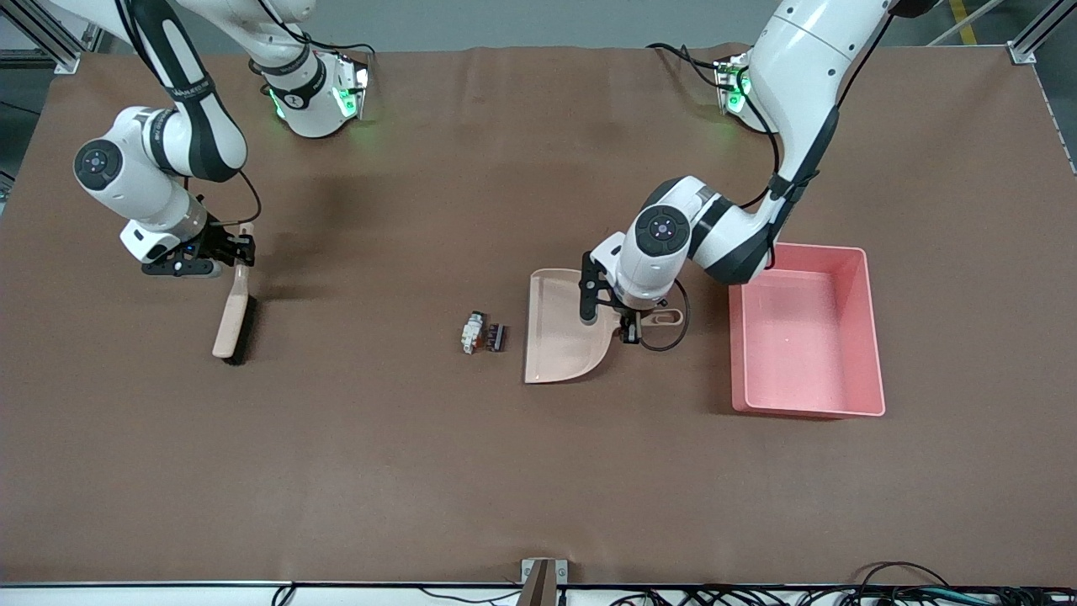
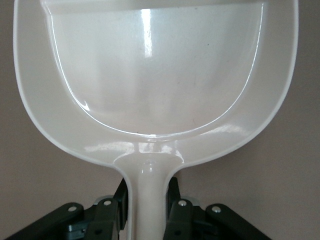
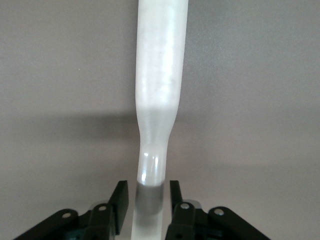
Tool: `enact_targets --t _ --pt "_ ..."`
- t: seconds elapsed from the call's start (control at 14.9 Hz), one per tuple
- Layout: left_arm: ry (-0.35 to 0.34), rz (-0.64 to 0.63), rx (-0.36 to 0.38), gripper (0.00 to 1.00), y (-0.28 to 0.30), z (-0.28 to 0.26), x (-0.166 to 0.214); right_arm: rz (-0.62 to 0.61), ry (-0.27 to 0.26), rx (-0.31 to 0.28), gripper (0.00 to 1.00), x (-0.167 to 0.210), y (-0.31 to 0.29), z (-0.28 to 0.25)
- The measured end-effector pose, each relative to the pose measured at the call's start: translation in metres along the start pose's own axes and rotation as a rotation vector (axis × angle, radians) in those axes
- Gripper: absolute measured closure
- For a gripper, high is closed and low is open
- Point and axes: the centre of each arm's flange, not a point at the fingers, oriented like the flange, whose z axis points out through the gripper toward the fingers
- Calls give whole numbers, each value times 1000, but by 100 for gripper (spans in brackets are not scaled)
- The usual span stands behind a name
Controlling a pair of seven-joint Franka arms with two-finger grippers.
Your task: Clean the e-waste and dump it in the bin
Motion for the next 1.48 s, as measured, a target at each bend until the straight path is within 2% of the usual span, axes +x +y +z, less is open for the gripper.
enact_targets --t 0.2,0.67,1.08,1.21,1.48 --pt "-1 -1 -7 67 -1 6 0 0 9 -2 64 1 0 -1" --pt "-2 -3 -9 67 -2 8 0 -1 25 -4 63 0 -1 4" --pt "-2 -2 -9 67 -1 8 0 -2 18 -3 62 0 -1 14" --pt "-1 1 -9 67 0 8 2 -3 17 -3 74 0 -1 15" --pt "-1 1 -10 67 0 9 3 -4 17 -3 74 0 -2 15"
